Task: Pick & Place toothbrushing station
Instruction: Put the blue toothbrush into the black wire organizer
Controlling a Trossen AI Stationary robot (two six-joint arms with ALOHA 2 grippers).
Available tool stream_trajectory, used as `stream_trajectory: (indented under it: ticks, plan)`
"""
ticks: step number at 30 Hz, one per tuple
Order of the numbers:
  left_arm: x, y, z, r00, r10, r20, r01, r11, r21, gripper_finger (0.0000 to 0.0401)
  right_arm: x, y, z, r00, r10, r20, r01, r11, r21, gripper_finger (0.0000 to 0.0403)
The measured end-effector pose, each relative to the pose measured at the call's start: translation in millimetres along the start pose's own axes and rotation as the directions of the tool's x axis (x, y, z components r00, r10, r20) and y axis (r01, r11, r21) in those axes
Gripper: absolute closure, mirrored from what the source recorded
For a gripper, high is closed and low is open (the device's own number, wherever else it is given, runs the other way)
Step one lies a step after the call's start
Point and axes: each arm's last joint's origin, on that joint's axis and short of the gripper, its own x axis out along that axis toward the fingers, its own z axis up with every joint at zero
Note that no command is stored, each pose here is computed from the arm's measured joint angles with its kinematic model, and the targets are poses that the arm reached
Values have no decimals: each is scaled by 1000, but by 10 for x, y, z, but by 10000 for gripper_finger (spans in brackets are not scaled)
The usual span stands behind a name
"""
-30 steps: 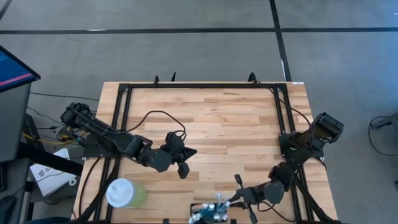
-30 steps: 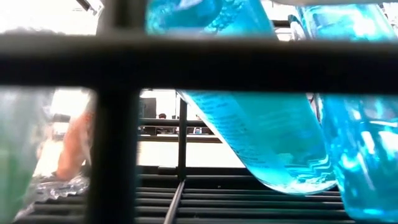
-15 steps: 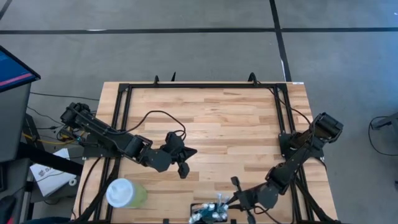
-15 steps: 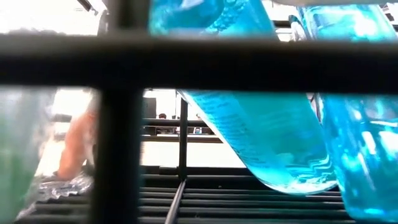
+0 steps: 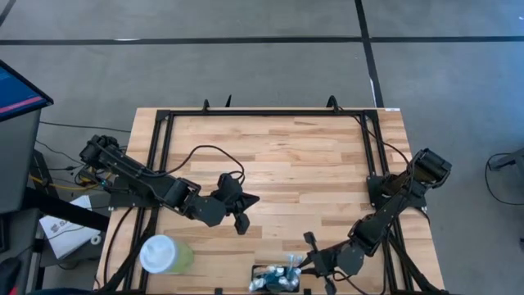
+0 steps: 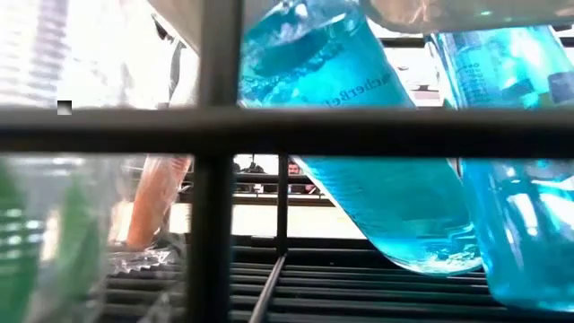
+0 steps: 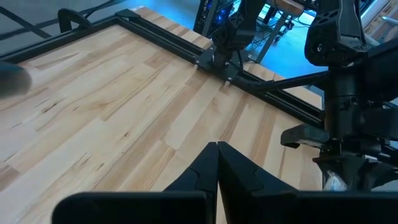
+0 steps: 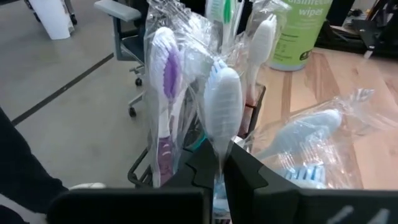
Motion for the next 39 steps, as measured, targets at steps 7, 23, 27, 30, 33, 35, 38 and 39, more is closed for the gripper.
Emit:
stream_trajectory:
  ticks: [7,23,27,30,33,35,38,39]
  plan:
    - [0,1,0,1000,2,2,-2,1000,0,401,0,13,-17,999,35,-15,-34,998,56,359]
    - [1,-1,1,1000,1,3,-1,1000,-1,401,20,45,113,997,35,-65,-18,972,235,275]
    - [1,-1,1,1000,1,3,-1,1000,-2,401,4,48,170,995,25,-96,-1,969,248,231]
    - [1,-2,2,1000,0,3,0,1000,-1,401,-20,27,254,994,14,-112,14,970,243,201]
    - [0,-3,2,1000,0,4,0,1000,-1,401,-70,18,364,991,6,-133,25,972,234,178]
    - [0,-3,2,1000,0,4,0,1000,0,401,-118,-2,429,988,-3,-156,38,974,224,170]
    - [0,-3,2,1000,-1,4,1,1000,0,401,-192,-16,520,984,-7,-177,46,976,214,168]
    - [0,-3,2,1000,-1,4,1,1000,0,401,-217,-21,546,983,-5,-185,44,976,212,169]
